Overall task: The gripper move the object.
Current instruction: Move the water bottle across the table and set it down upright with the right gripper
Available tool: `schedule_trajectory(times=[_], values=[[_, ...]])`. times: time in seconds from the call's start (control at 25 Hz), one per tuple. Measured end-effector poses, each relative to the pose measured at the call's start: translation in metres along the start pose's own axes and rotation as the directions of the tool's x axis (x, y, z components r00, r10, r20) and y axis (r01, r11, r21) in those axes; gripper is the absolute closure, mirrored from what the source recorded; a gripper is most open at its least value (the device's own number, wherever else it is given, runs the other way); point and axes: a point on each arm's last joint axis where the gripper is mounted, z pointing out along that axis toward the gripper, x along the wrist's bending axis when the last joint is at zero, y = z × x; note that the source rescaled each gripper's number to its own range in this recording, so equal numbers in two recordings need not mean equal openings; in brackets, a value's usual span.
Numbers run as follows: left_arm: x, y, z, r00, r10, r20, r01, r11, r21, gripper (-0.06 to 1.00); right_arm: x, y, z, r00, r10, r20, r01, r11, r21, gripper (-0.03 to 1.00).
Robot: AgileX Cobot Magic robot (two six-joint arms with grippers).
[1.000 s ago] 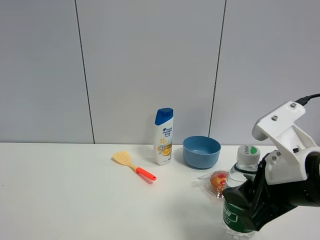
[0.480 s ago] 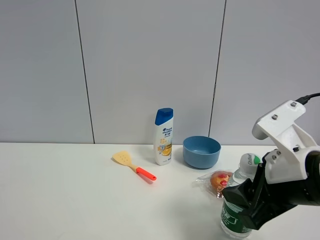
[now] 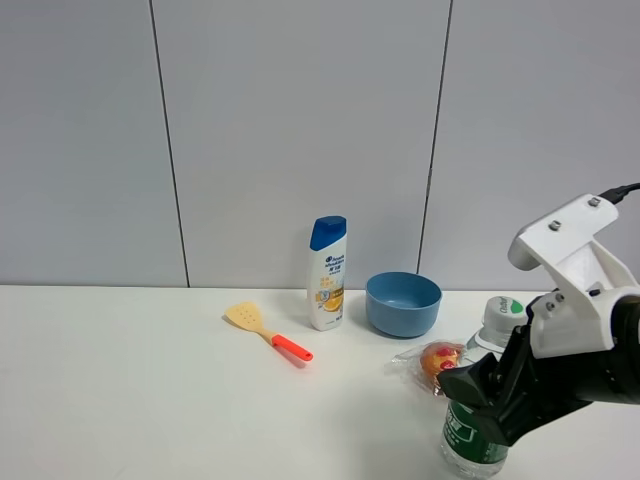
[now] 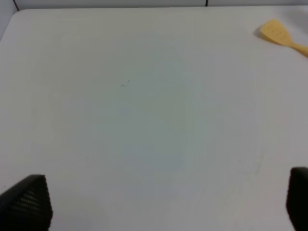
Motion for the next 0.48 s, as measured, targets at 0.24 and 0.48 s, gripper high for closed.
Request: schedule_trajectory(times=[0.24, 0.48], values=[[-0.0001, 0.0, 0.0, 1.0, 0.0, 0.001, 0.0, 1.0, 0.0, -0.06, -0.0045, 0.0018, -0.0001, 0.995, 0.086, 0.047, -0.085, 0.996, -0.022, 0.15], [-0.0001, 0.0, 0.0, 1.0, 0.0, 0.001, 0.0, 1.0, 0.0, -0.06, -0.0073, 0.0037, -0.0002, 0.989, 0.125, 0.074, -0.122, 0.991, -0.046, -0.02]])
